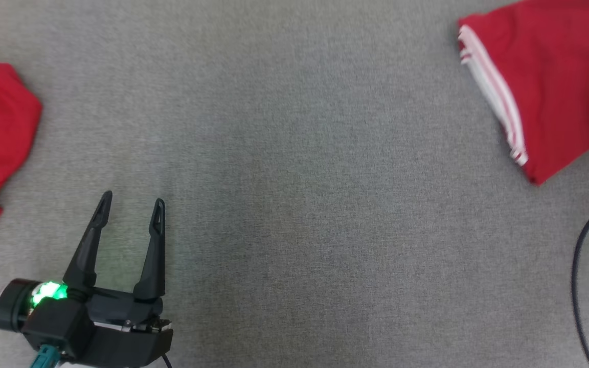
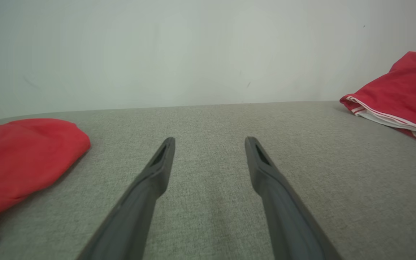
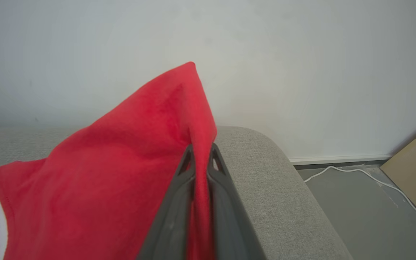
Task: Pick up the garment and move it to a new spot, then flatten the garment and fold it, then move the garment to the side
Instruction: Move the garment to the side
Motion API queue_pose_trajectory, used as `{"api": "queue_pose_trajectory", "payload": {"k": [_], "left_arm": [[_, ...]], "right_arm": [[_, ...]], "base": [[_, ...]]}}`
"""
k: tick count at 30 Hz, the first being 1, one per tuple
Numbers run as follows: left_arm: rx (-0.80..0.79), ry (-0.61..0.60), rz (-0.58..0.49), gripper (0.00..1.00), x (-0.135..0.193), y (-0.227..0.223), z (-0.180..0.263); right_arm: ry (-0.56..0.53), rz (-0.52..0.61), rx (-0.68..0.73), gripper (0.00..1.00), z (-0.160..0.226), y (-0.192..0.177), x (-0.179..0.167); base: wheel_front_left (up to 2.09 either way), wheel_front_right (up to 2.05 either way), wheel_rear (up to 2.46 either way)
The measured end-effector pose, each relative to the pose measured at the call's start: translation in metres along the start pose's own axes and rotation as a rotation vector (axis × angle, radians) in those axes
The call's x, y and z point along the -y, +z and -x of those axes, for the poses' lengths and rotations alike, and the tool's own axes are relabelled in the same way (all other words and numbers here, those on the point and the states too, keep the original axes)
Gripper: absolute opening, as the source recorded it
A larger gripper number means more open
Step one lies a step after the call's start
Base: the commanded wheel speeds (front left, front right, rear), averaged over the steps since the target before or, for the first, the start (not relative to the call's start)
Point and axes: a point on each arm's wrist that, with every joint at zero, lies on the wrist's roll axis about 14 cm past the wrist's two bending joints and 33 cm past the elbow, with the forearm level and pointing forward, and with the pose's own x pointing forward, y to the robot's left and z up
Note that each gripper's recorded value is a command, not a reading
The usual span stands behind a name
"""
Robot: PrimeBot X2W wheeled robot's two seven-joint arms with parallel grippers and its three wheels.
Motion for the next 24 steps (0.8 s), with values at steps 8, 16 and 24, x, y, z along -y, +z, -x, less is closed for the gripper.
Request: {"api": "queue_pose_trajectory", "payload": {"k": [8,16,24], "left_arm": [[-0.005,-0.023,-0.02,1.0,0.0,-0.009,-0.01],[-0.027,-0.05,-0.019,1.0,0.007,-0.021,-0.016],[-0.022,-0.049,-0.023,1.0,0.007,-0.021,-0.016]], "right_arm": [[-0.05,0.121,-0.015,0.0,-0.015,0.003,0.032],[-0.093,0.171,-0.041,0.0,-0.018,-0.001,0.05],[-0.135,0.185,-0.077,0.0,-0.016,-0.011,0.064]], "base": [[0.0,0.0,0.0],[0.0,0.0,0.0],[0.0,0.0,0.0]]}}
